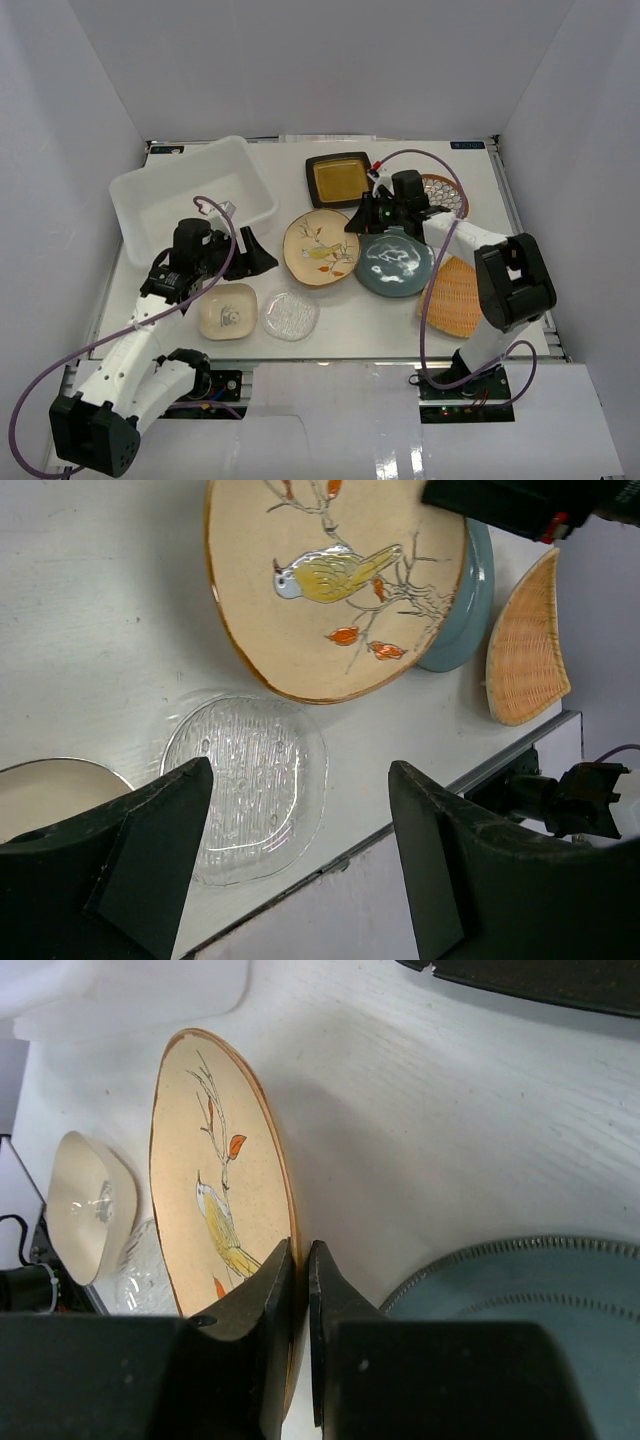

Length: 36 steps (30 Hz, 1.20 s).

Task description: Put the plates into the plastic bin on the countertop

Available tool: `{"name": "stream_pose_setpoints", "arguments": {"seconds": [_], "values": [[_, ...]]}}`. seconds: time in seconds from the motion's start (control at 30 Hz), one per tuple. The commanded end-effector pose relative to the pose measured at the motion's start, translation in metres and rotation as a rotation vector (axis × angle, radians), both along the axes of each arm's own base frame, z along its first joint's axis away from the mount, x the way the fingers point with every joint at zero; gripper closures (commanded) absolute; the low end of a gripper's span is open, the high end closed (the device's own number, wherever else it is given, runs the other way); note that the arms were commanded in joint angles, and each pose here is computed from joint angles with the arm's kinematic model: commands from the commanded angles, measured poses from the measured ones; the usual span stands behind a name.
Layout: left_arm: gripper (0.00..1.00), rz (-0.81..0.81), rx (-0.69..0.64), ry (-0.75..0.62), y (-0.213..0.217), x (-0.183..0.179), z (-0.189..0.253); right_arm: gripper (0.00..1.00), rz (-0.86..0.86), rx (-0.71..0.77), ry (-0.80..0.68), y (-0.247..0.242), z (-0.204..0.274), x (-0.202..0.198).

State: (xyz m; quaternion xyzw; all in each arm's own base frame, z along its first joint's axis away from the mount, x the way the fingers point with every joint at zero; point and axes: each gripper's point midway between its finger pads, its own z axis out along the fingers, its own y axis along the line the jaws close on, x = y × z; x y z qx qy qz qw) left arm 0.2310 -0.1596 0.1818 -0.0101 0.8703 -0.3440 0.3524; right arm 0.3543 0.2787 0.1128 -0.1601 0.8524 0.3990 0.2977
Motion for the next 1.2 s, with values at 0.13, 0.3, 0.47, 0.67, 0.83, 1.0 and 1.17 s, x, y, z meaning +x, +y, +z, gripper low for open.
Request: {"name": "stream_pose_setpoints", "arguments": {"seconds": [0.13, 0.3, 0.47, 0.67, 0.83, 1.0, 1.17], "values": [[0.21, -0.029, -0.099, -0.001, -0.020, 0.019, 0.009, 0.92, 0.079, 0.253, -0.103, 0.007, 0.080, -0.036], [0.27, -0.043, -0.126, 0.022, -0.035, 0.032, -0.002, 0.92, 0.140, 0.371, -0.090, 0.012, 0.101, -0.057], [0.46, -0.025, -0.069, 0.085, -0.041, 0.039, -0.031, 0.92, 0.192, 0.442, -0.070, 0.013, 0.108, -0.075], [1.00, -0.010, -0.083, 0.050, -0.044, 0.042, -0.026, 0.92, 0.178, 0.422, -0.057, 0.010, 0.099, -0.078], [1.00, -0.004, -0.137, -0.001, -0.049, 0.051, 0.002, 0.38, 0.114, 0.363, -0.081, 0.002, 0.091, -0.074], [1.00, 0.032, -0.208, -0.122, -0.056, 0.085, 0.062, 0.06, 0.029, 0.309, -0.146, -0.015, 0.100, -0.078], [1.00, 0.197, -0.267, -0.222, -0.012, 0.136, 0.116, 0.02, -0.083, 0.234, -0.284, -0.043, 0.118, -0.085]]}}
